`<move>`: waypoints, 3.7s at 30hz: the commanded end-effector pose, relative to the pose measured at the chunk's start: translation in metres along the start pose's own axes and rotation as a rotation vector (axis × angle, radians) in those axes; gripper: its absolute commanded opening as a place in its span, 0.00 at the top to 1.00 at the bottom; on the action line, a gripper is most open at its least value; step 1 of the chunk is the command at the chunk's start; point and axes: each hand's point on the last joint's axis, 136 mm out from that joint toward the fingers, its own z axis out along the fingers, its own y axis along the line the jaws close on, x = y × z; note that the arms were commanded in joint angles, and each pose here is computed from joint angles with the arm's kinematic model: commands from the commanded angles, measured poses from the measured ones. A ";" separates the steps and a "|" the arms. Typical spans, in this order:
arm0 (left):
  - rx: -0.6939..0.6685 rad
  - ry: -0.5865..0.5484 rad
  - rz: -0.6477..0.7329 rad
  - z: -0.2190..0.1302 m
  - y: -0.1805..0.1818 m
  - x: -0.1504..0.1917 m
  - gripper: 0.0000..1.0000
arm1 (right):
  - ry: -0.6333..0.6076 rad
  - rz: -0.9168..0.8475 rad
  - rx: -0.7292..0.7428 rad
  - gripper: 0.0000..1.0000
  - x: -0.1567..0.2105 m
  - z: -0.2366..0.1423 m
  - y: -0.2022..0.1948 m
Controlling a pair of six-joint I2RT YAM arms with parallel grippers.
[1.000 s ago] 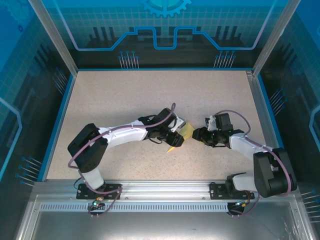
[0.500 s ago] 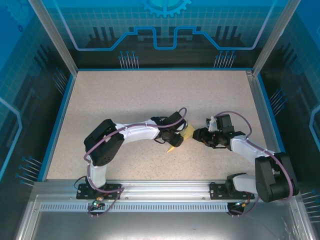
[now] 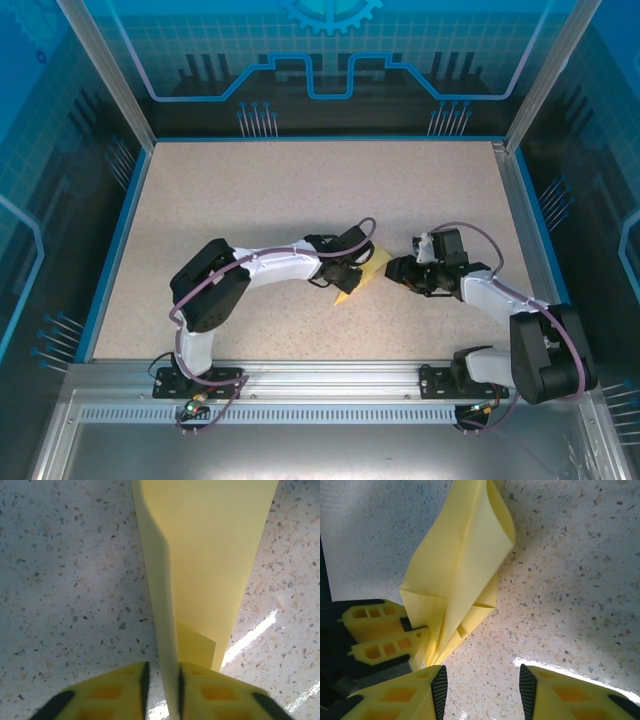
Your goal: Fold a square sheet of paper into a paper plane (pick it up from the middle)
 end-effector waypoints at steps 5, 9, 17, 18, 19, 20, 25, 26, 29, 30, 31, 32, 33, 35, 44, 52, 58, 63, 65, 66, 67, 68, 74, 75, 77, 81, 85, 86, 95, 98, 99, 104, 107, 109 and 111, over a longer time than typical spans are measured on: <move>0.040 0.020 -0.024 0.001 -0.008 0.001 0.97 | 0.025 0.017 -0.053 0.54 0.008 0.006 0.007; 0.088 0.012 -0.051 -0.006 -0.011 -0.001 1.00 | 0.016 0.038 -0.105 0.49 0.009 0.012 0.015; 0.256 -0.030 -0.171 -0.029 -0.010 -0.008 1.00 | 0.025 0.062 -0.180 0.42 0.012 0.030 0.035; 0.274 -0.029 -0.183 -0.030 -0.010 -0.008 1.00 | 0.027 0.067 -0.181 0.41 0.013 0.033 0.036; 0.290 -0.028 -0.197 -0.031 -0.009 -0.008 1.00 | 0.029 0.068 -0.179 0.41 0.013 0.035 0.037; 0.300 -0.030 -0.206 -0.032 -0.008 -0.008 1.00 | 0.035 0.072 -0.175 0.40 0.015 0.037 0.037; 0.336 -0.048 -0.248 -0.036 -0.005 -0.012 1.00 | 0.028 0.083 -0.208 0.38 0.014 0.044 0.045; 0.343 -0.049 -0.254 -0.036 -0.005 -0.012 1.00 | 0.027 0.085 -0.212 0.37 0.014 0.045 0.047; 0.360 -0.053 -0.282 -0.035 -0.003 -0.013 1.00 | 0.031 0.095 -0.220 0.34 0.015 0.049 0.051; 0.369 -0.054 -0.291 -0.035 -0.003 -0.013 1.00 | 0.035 0.099 -0.214 0.33 0.017 0.051 0.050; 0.370 -0.054 -0.302 -0.034 -0.001 -0.012 1.00 | 0.037 0.105 -0.203 0.30 0.018 0.052 0.048; 0.370 -0.057 -0.305 -0.033 0.000 -0.012 1.00 | 0.038 0.111 -0.193 0.30 0.019 0.053 0.045; 0.368 -0.050 -0.310 -0.031 0.001 -0.010 1.00 | 0.035 0.117 -0.183 0.29 0.020 0.053 0.043; 0.370 -0.051 -0.313 -0.030 0.001 -0.011 1.00 | 0.028 0.122 -0.169 0.28 0.020 0.054 0.040; 0.380 -0.043 -0.329 -0.026 0.001 -0.008 1.00 | 0.049 0.140 -0.198 0.28 0.024 0.063 0.047; 0.390 -0.043 -0.338 -0.026 0.001 -0.008 1.00 | 0.047 0.161 -0.260 0.33 0.022 0.061 0.060; 0.392 -0.049 -0.342 -0.027 0.001 -0.009 1.00 | 0.048 0.184 -0.273 0.43 0.024 0.061 0.060; 0.404 -0.055 -0.346 -0.030 0.000 -0.011 1.00 | 0.053 0.190 -0.291 0.48 0.025 0.061 0.065; 0.405 -0.059 -0.346 -0.032 0.000 -0.011 1.00 | 0.056 0.194 -0.289 0.51 0.026 0.062 0.065; 0.406 -0.061 -0.349 -0.032 0.000 -0.012 1.00 | 0.060 0.197 -0.281 0.52 0.027 0.063 0.063; 0.407 -0.061 -0.350 -0.032 0.000 -0.011 1.00 | 0.059 0.199 -0.272 0.54 0.028 0.063 0.062; 0.411 -0.062 -0.352 -0.033 0.000 -0.011 1.00 | 0.061 0.202 -0.268 0.55 0.029 0.064 0.060; 0.424 -0.066 -0.369 -0.034 0.001 -0.012 1.00 | 0.053 0.217 -0.241 0.63 0.029 0.066 0.053; 0.430 -0.067 -0.371 -0.035 0.000 -0.012 1.00 | 0.054 0.216 -0.235 0.64 0.030 0.066 0.052; 0.435 -0.073 -0.375 -0.037 0.001 -0.013 1.00 | 0.054 0.215 -0.226 0.67 0.029 0.067 0.051; 0.438 -0.077 -0.382 -0.039 0.002 -0.013 1.00 | 0.054 0.208 -0.202 0.73 0.030 0.068 0.048; 0.440 -0.073 -0.389 -0.037 0.003 -0.011 1.00 | 0.050 0.201 -0.190 0.78 0.030 0.067 0.048; 0.442 -0.073 -0.389 -0.037 0.003 -0.011 1.00 | 0.047 0.196 -0.194 0.79 0.029 0.066 0.049; 0.447 -0.059 -0.396 -0.034 0.002 -0.007 0.98 | 0.032 0.153 -0.148 0.94 0.023 0.060 0.054; 0.445 -0.057 -0.394 -0.036 0.003 -0.005 0.83 | 0.045 0.111 -0.078 0.98 0.026 0.054 0.048; 0.445 -0.057 -0.393 -0.038 0.003 -0.005 0.79 | 0.049 0.086 -0.042 0.99 0.027 0.051 0.045; 0.409 -0.049 -0.390 -0.043 0.013 0.004 0.69 | 0.097 -0.107 0.188 1.00 0.031 0.026 0.033; 0.395 -0.045 -0.399 -0.047 0.018 0.013 0.63 | 0.170 -0.220 0.285 0.99 0.037 0.016 0.030; 0.391 -0.038 -0.409 -0.049 0.021 0.020 0.60 | 0.221 -0.272 0.348 1.00 0.044 0.015 0.025; 0.387 -0.036 -0.414 -0.053 0.022 0.026 0.58 | 0.255 -0.314 0.407 1.00 0.047 0.016 0.021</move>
